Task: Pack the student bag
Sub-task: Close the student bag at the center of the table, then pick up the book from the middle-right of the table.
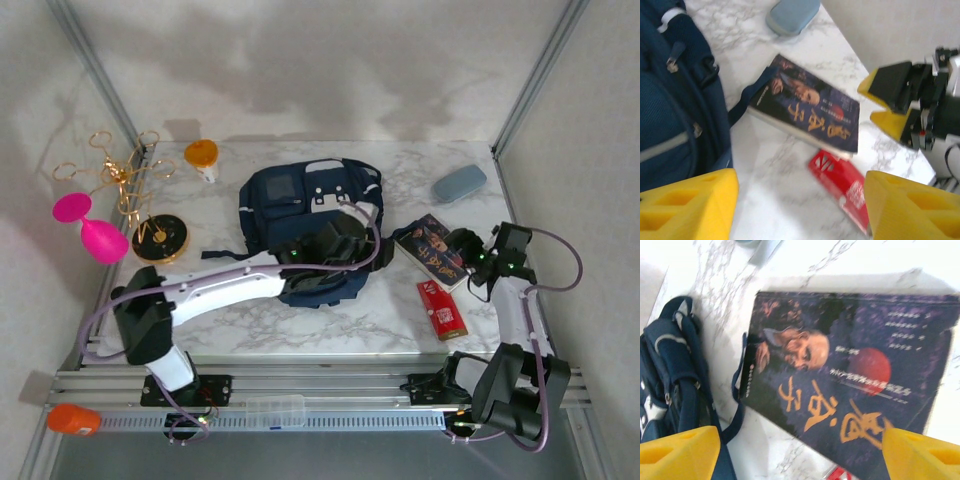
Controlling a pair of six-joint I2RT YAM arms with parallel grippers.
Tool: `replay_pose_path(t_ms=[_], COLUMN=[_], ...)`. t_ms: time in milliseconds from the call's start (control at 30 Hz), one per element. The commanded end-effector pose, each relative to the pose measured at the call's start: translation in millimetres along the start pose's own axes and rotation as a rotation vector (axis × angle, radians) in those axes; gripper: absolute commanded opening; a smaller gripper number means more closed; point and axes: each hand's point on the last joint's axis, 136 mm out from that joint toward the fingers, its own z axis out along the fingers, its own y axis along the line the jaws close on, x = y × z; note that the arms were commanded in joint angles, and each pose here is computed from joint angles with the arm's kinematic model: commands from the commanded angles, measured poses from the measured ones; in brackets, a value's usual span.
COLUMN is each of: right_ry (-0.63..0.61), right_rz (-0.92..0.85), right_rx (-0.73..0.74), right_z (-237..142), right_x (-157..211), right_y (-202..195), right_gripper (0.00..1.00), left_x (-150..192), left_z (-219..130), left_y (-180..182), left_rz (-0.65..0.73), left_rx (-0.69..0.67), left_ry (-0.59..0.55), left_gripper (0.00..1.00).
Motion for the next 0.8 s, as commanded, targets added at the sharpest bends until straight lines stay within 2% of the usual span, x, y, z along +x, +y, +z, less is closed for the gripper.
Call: replay_pose_path(t_ms=[0, 133, 233, 333, 467, 767], right_ry=[-0.039, -0.075, -0.039, 0.002, 0.06, 0.137], right_rz=[0.032, 0.08, 0.102, 0.114, 0.127, 0.129], right_rx=[0.05, 0.093, 0.125, 0.09, 0.044, -0.025], right_z=[-1, -5, 2, 14, 28, 46], right_x=[-12, -22, -11, 0, 12, 28], right_y=[-21, -44, -59, -62, -62, -59], right_gripper=[0.89, 0.94, 0.97, 0.97, 0.9, 0.7], left_x=[1, 13, 25, 36, 54, 79], left_z=[35, 83, 116, 146, 180, 218], left_y=[5, 10, 9, 7, 6, 27], left_rz=[-0.044, -0.063, -0.072, -0.07, -0.102, -0.192], left_rx=[-0.059, -0.105, -0.1, -0.091, -0.068, -0.099], left_ry=[-0.008, 0.036, 0.079, 0.108, 0.151, 0.192], left_gripper=[0.7, 0.71, 0.72, 0.72, 0.68, 0.45])
